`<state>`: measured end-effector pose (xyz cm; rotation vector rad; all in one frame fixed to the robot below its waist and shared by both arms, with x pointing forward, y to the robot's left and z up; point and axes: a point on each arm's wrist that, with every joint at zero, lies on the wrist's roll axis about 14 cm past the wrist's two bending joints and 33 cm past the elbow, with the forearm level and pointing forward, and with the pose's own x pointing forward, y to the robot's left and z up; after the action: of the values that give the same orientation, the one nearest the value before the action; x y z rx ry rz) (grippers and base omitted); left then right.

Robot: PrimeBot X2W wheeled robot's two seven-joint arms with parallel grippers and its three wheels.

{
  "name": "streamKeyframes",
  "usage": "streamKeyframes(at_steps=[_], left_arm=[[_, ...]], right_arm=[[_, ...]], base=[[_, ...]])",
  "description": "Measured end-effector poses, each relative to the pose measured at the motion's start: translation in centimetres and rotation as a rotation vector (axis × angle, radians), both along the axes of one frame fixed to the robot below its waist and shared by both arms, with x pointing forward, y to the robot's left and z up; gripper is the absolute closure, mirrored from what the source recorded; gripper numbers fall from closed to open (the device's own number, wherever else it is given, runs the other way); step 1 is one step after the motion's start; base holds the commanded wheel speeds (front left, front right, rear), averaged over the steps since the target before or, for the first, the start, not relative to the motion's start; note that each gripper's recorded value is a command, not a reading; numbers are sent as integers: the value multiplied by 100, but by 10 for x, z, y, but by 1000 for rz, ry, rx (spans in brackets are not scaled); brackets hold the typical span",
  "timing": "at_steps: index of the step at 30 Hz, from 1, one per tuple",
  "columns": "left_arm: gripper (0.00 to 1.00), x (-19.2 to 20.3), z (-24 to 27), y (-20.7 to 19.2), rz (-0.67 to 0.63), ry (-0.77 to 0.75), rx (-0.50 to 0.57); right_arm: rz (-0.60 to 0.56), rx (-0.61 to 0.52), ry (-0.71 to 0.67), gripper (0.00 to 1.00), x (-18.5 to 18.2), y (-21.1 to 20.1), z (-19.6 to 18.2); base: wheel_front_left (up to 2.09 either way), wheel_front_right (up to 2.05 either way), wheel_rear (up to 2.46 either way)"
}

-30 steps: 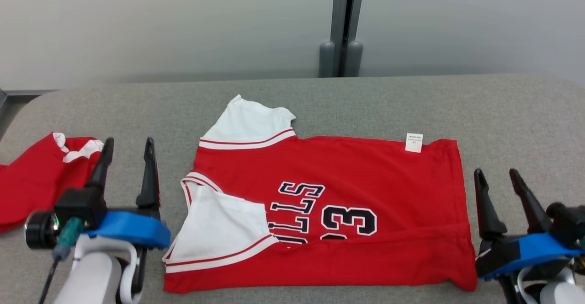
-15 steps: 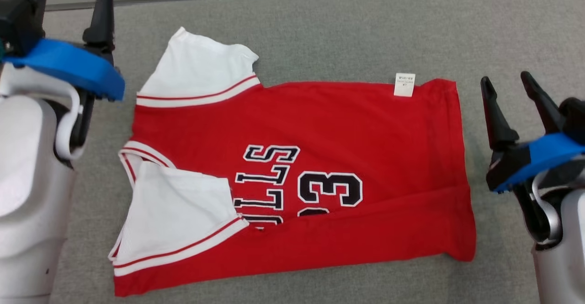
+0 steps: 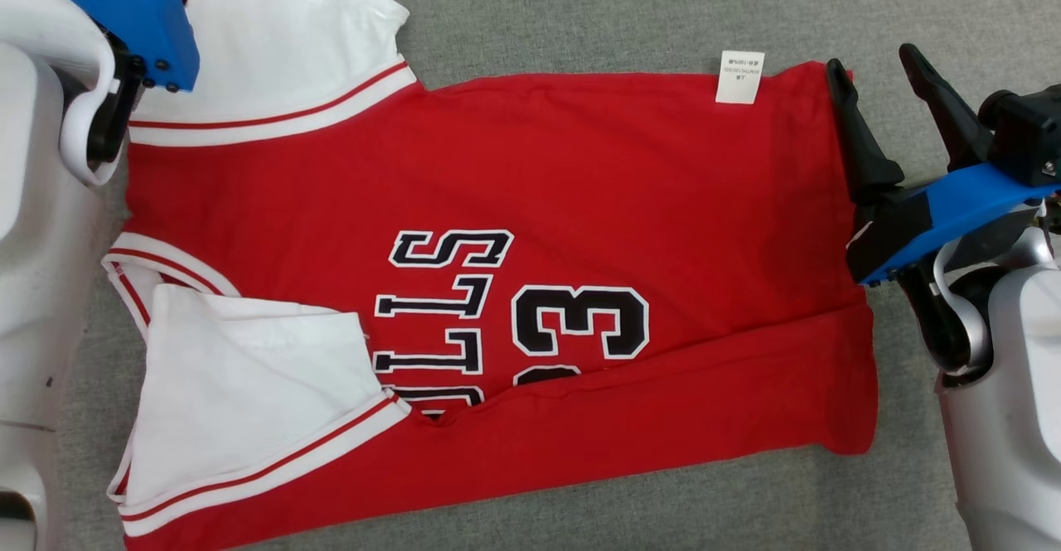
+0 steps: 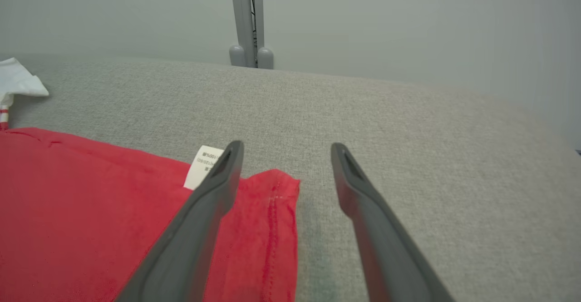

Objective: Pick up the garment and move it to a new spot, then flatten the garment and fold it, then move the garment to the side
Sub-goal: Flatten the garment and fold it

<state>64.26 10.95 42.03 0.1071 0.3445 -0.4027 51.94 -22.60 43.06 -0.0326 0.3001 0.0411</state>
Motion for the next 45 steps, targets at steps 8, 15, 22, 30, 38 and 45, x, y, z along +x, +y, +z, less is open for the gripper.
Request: streamKeyframes(at_steps=[8, 15, 22, 30, 38, 45], left_arm=[[0, -17, -60, -13, -58, 224, 42], [0, -30, -85, -13, -49, 376, 6], [100, -31, -87, -14, -51, 438, -20], [100, -34, -77, -14, -63, 389, -11], [100, -32, -55, -10, -72, 297, -19], [100, -33, -31, -9, -69, 212, -56]], right_arm=[[-4, 0, 22, 0, 4, -2, -15], [-2, -3, 26, 0, 5, -3, -18], [18, -4, 33, 0, 12, 1, -18], [35, 1, 119, 0, 8, 3, -28], [49, 0, 262, 59, 4, 9, -55], [52, -6, 233, 100, 11, 12, -48]], base=[[0, 0, 0], [0, 0, 0], [0, 0, 0], [0, 0, 0], [0, 0, 0], [0, 0, 0]])
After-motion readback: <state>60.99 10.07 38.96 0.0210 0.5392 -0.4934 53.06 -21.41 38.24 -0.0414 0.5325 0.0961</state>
